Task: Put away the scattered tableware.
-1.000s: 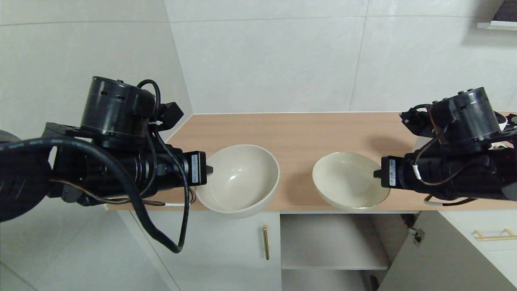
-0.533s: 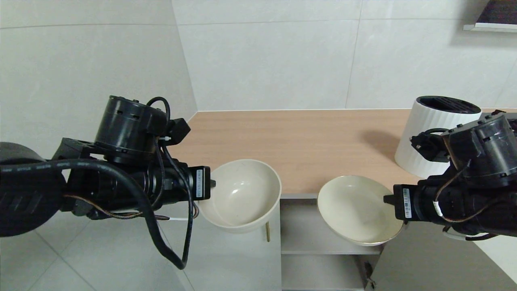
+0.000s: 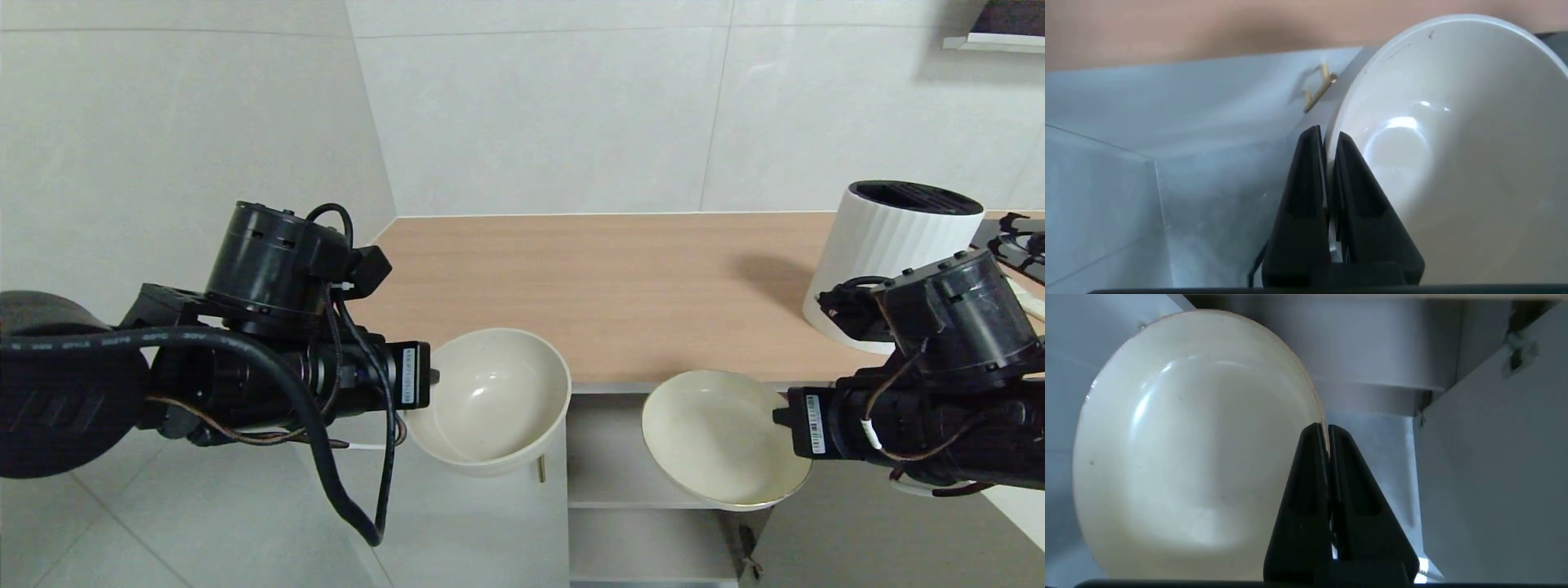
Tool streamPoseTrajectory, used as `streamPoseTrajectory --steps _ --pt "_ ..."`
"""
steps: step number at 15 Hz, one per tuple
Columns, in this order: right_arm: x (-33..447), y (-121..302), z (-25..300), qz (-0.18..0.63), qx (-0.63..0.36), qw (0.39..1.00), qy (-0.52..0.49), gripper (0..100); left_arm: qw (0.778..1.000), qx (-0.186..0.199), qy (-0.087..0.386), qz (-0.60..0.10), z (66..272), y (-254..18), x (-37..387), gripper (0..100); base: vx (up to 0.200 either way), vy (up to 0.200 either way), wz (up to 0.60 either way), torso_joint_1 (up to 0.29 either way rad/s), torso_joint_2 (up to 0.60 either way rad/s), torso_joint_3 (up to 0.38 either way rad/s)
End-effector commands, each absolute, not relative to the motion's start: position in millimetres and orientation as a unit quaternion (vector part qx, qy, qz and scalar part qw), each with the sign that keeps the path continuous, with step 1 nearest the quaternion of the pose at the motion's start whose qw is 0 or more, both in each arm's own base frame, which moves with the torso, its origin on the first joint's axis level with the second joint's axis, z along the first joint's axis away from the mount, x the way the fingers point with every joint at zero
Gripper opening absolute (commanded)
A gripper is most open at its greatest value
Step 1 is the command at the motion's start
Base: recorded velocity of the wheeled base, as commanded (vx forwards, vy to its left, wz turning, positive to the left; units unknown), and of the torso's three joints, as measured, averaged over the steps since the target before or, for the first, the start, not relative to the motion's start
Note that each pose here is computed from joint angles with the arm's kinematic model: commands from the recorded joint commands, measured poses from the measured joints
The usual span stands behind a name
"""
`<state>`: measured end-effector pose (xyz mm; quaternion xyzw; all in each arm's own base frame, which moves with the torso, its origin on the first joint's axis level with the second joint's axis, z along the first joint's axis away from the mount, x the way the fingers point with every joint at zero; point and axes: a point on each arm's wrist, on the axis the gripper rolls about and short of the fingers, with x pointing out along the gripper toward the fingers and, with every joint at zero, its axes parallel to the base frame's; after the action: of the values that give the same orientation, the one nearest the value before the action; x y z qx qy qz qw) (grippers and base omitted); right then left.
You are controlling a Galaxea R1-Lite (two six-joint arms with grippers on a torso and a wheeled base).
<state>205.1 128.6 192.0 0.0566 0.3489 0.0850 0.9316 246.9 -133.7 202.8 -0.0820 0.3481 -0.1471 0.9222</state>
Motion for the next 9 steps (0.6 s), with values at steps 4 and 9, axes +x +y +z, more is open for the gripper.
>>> streamPoseTrajectory --steps 4,9 --pt "204.0 134.3 185.9 0.093 0.046 0.927 0.359 0 0.92 -0.079 0.354 -0.146 199.0 -135.2 249.2 0 0.0 0.0 0.0 -0.171 0.47 0.285" --pt "205.5 135.7 183.3 0.092 0.044 0.926 0.364 0 0.92 -0.077 0.356 -0.146 197.7 -135.7 250.0 0 0.0 0.0 0.0 -0.159 0.48 0.316"
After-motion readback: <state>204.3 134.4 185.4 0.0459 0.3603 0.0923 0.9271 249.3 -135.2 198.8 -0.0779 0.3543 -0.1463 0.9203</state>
